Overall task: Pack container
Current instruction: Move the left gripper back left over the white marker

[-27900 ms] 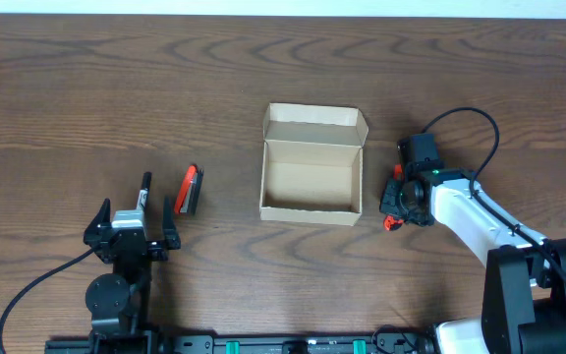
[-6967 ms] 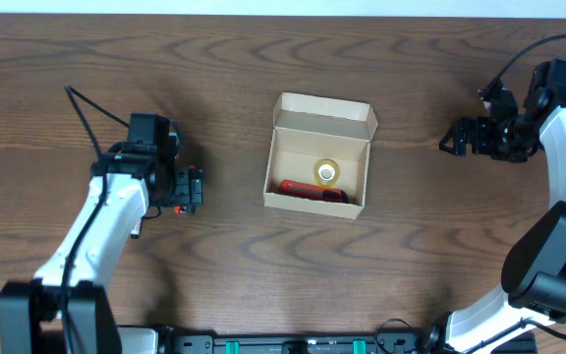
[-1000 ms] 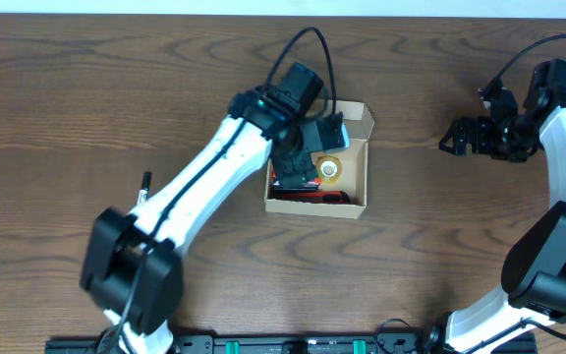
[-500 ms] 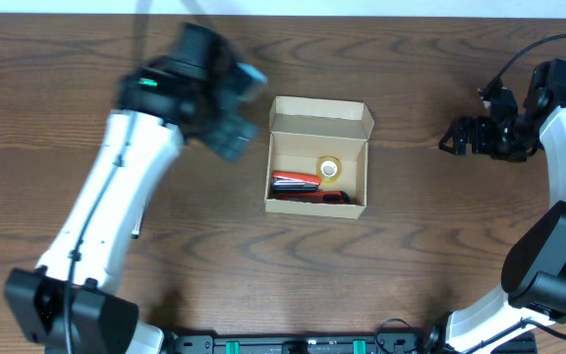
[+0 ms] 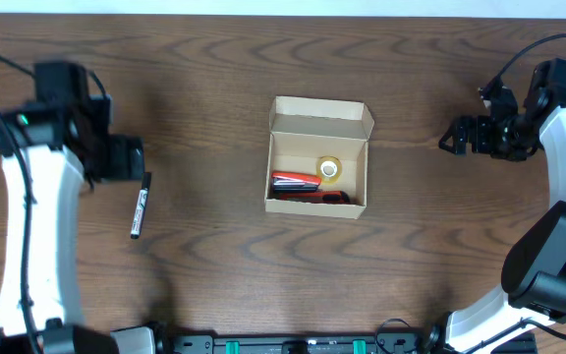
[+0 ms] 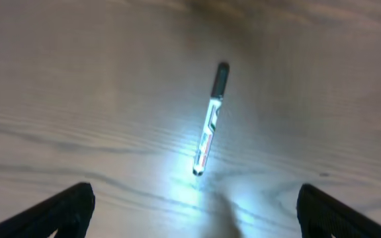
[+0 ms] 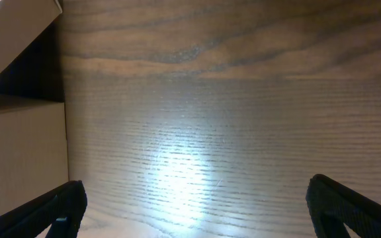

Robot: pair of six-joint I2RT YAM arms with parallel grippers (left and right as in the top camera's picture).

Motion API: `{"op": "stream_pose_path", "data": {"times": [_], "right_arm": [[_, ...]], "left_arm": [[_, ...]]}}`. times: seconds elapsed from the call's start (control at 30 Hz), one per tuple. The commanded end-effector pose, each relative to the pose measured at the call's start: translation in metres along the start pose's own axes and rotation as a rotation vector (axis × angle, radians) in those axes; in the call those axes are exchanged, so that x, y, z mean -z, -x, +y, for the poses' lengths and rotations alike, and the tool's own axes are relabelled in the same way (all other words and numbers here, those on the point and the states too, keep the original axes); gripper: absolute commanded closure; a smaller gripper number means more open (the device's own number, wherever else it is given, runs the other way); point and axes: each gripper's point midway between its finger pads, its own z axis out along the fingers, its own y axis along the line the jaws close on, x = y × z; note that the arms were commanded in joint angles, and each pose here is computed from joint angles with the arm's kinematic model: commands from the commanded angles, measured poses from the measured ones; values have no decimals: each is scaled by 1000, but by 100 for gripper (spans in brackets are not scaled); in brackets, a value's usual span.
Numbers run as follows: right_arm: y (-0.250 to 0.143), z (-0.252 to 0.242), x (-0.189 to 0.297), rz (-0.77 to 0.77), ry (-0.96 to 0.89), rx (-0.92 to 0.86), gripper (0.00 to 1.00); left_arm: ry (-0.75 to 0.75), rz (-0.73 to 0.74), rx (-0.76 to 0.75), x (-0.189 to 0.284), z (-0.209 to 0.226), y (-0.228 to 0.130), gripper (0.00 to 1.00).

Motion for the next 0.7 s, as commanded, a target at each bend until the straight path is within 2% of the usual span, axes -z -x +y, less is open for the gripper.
{"op": "stream_pose_path", "data": {"times": [0.0,0.23,0.43,0.67], "right_arm": [[1,2,6,-18,7,6,1],[1,2,6,-18,7,6,1],[1,2,6,-17,7,5,1],[1,2,6,-18,7,6,1]], "left_arm": [[-13,2,19,-24,-6,-24,5],[-9,-38,-56,-64,-8,-15,5],[-18,41,-168,-95,-11,-18,5],[-41,115,-197,-125,-15,-24,5]]}}
